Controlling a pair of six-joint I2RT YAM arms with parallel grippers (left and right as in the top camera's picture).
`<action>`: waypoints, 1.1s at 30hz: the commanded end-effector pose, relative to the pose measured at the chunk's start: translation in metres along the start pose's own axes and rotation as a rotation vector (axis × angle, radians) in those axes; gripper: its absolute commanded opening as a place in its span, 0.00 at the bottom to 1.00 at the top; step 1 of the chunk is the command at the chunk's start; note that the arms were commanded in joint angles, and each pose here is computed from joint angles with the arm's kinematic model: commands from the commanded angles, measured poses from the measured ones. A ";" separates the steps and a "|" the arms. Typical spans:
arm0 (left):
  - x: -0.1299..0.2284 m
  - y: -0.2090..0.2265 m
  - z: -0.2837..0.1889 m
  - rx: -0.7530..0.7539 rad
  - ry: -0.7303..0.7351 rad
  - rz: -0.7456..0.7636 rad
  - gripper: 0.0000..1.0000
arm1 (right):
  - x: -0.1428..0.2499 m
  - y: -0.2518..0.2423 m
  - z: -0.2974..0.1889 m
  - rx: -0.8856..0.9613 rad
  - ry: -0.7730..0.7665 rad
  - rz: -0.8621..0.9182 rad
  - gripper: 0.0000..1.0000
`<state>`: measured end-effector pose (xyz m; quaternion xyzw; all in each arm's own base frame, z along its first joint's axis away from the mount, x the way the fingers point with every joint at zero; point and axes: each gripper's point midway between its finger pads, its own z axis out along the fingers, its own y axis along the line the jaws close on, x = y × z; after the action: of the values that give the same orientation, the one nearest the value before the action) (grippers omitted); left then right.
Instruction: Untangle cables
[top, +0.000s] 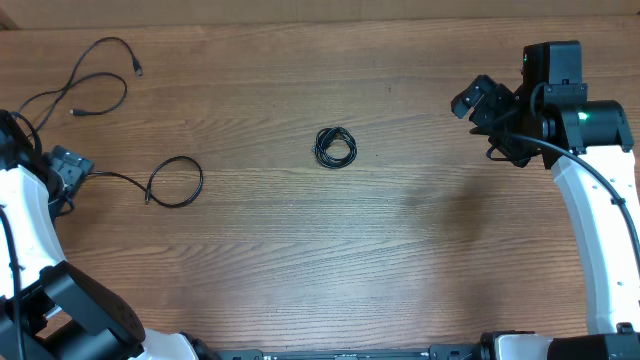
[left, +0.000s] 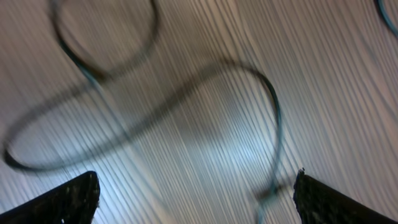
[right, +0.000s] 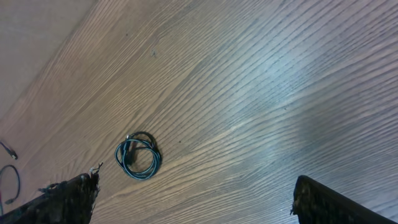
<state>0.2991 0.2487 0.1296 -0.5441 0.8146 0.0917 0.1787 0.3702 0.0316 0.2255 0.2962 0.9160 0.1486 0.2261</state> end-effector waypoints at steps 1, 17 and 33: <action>-0.018 0.019 0.008 -0.121 -0.111 0.120 0.99 | -0.001 0.001 0.000 -0.004 -0.002 0.003 1.00; -0.005 0.037 0.042 -0.208 -0.099 0.644 0.77 | 0.008 -0.013 0.046 0.078 0.105 -0.031 1.00; -0.004 0.030 0.076 -0.207 -0.080 0.676 0.21 | 0.006 -0.012 0.050 0.077 0.104 -0.030 1.00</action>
<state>0.2855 0.2837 0.0596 -0.2544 0.9310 0.2385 0.1076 0.3835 0.0320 0.1732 0.2872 0.9360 0.1219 0.1627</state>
